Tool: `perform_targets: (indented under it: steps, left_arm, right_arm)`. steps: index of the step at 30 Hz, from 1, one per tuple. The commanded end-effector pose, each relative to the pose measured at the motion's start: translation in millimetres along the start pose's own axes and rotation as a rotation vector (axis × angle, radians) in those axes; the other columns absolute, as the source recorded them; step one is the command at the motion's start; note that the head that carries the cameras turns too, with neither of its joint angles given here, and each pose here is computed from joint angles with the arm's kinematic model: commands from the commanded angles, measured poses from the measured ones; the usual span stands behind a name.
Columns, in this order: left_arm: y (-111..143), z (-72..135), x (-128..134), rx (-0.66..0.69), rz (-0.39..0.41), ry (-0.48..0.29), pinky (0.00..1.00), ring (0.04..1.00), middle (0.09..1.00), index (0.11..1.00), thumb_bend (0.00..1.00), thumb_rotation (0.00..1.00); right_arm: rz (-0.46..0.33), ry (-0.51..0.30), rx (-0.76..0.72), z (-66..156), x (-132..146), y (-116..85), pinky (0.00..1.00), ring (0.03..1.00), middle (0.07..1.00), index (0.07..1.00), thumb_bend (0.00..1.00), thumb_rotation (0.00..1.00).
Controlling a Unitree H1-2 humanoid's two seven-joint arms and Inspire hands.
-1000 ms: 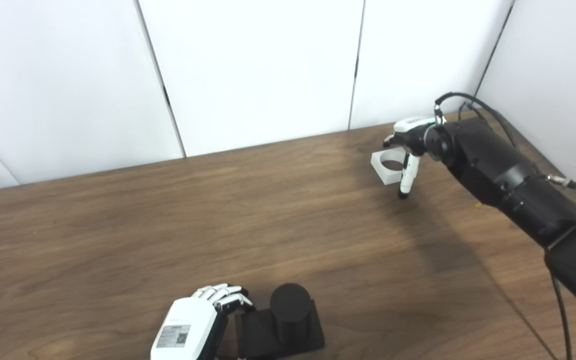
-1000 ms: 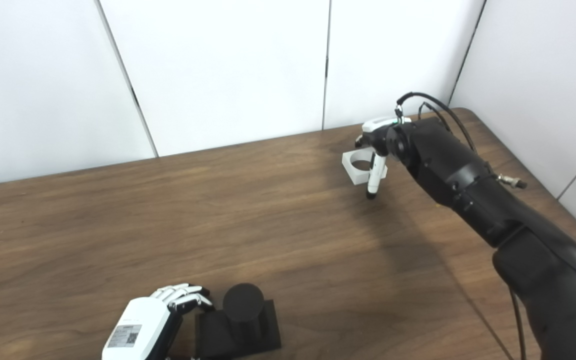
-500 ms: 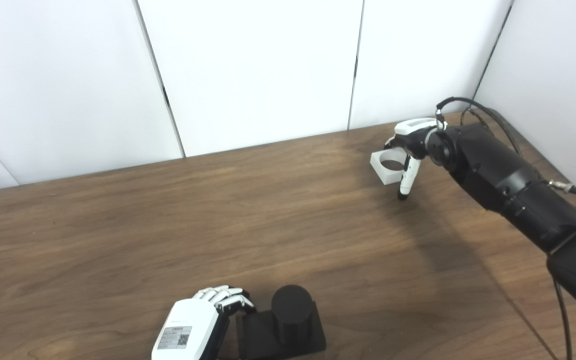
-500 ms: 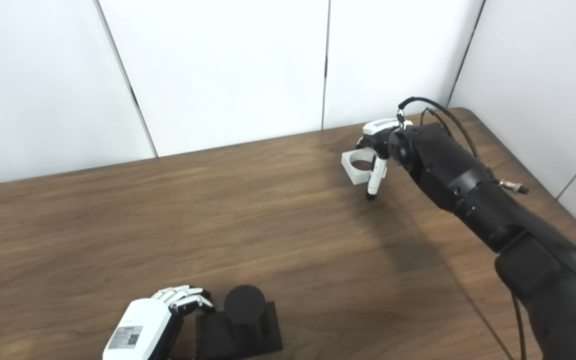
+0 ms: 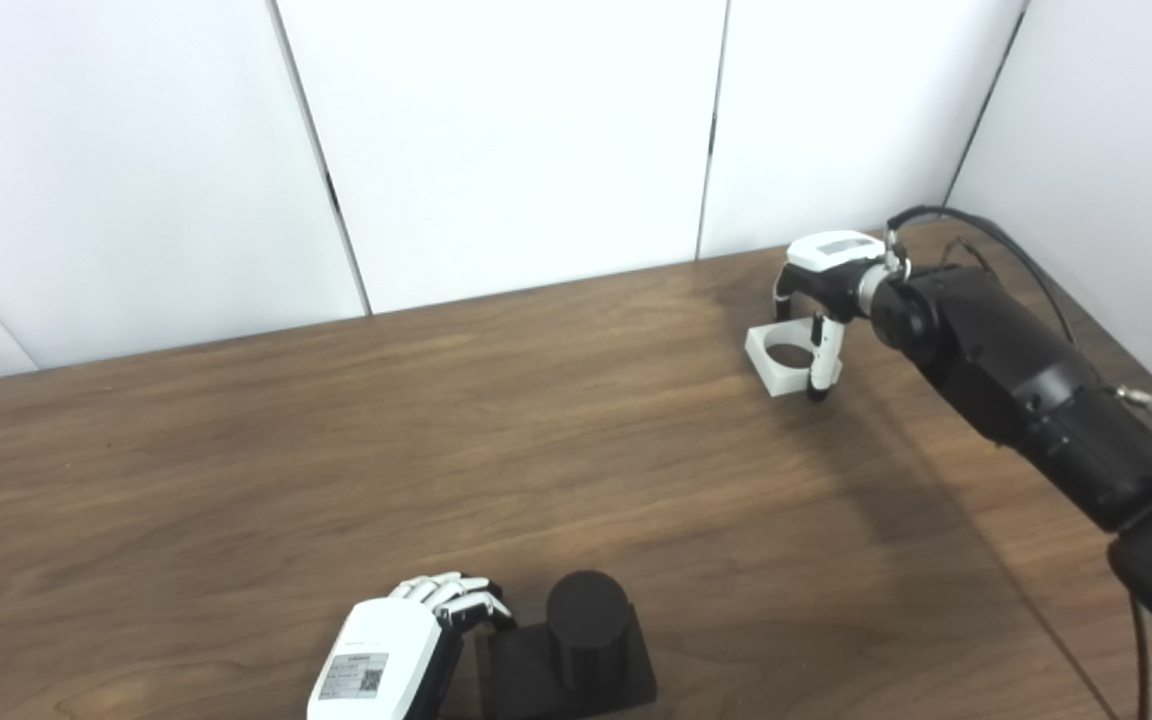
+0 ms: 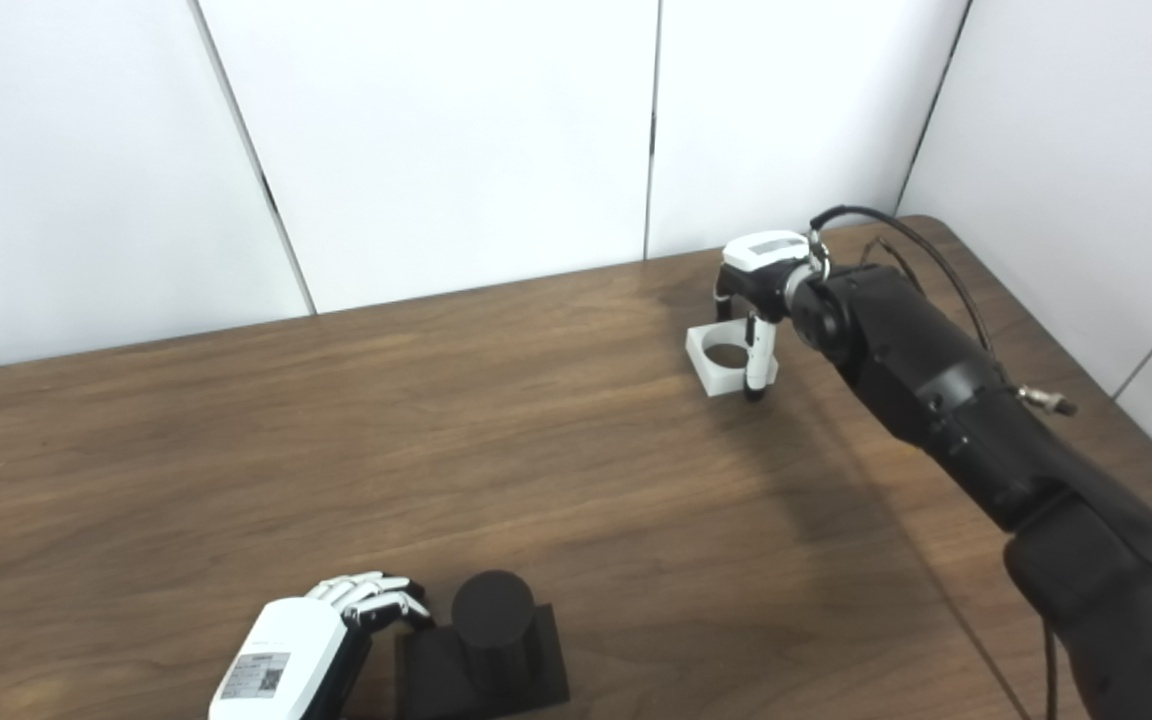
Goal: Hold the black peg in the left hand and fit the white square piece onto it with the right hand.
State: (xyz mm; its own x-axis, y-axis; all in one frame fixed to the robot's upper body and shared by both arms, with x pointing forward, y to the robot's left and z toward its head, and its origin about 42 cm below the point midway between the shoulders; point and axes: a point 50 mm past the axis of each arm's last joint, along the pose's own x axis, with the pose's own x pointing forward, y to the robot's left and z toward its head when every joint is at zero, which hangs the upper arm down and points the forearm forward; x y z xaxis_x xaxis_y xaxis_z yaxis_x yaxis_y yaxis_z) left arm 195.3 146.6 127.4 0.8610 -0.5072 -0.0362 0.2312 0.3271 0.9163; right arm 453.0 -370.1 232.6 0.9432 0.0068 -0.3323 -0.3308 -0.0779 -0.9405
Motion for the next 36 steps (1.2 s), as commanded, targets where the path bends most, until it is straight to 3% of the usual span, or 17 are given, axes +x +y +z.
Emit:
perform_targets:
  steps: [1, 5, 15, 21, 30, 36]
  left_arm:
    - [-16.5, 3.2, -9.5, -0.008, -0.114, 0.001, 0.81, 0.814, 0.771, 0.487, 0.52, 0.05]
    - [-14.9, 3.2, -8.1, -0.012, -0.107, 0.003, 0.8, 0.814, 0.772, 0.487, 0.52, 0.04]
    - [-14.9, 3.3, -4.7, -0.008, -0.105, 0.003, 0.81, 0.817, 0.775, 0.487, 0.52, 0.05]
    - [-17.1, 5.2, 1.5, 0.012, -0.114, 0.0, 0.81, 0.822, 0.778, 0.487, 0.52, 0.05]
    - [-19.1, 9.1, 10.0, 0.027, -0.121, 0.001, 0.82, 0.829, 0.782, 0.488, 0.52, 0.05]
    - [-22.3, 8.6, 17.1, 0.069, -0.108, 0.003, 0.82, 0.825, 0.778, 0.488, 0.52, 0.05]
  right_arm:
    - [-0.143, -0.024, -0.011, -8.0, -2.7, -23.2, 0.88, 0.883, 0.779, 0.483, 0.52, 0.13]
    - [-0.21, -0.037, -0.028, -13.1, -2.5, -17.7, 0.88, 0.867, 0.758, 0.482, 0.52, 0.13]
    - [-0.206, -0.024, -0.028, -15.1, -4.7, -10.7, 0.87, 0.871, 0.76, 0.483, 0.52, 0.13]
    - [-0.181, -0.12, -0.125, 4.1, -24.2, -40.6, 0.87, 0.869, 0.768, 0.484, 0.52, 0.13]
    - [-0.219, -0.321, -0.246, 56.1, -99.4, -96.9, 0.93, 0.905, 0.78, 0.483, 0.52, 0.13]
    - [-0.262, -0.477, -0.316, 91.5, -143.7, -111.9, 0.9, 0.911, 0.774, 0.484, 0.52, 0.13]
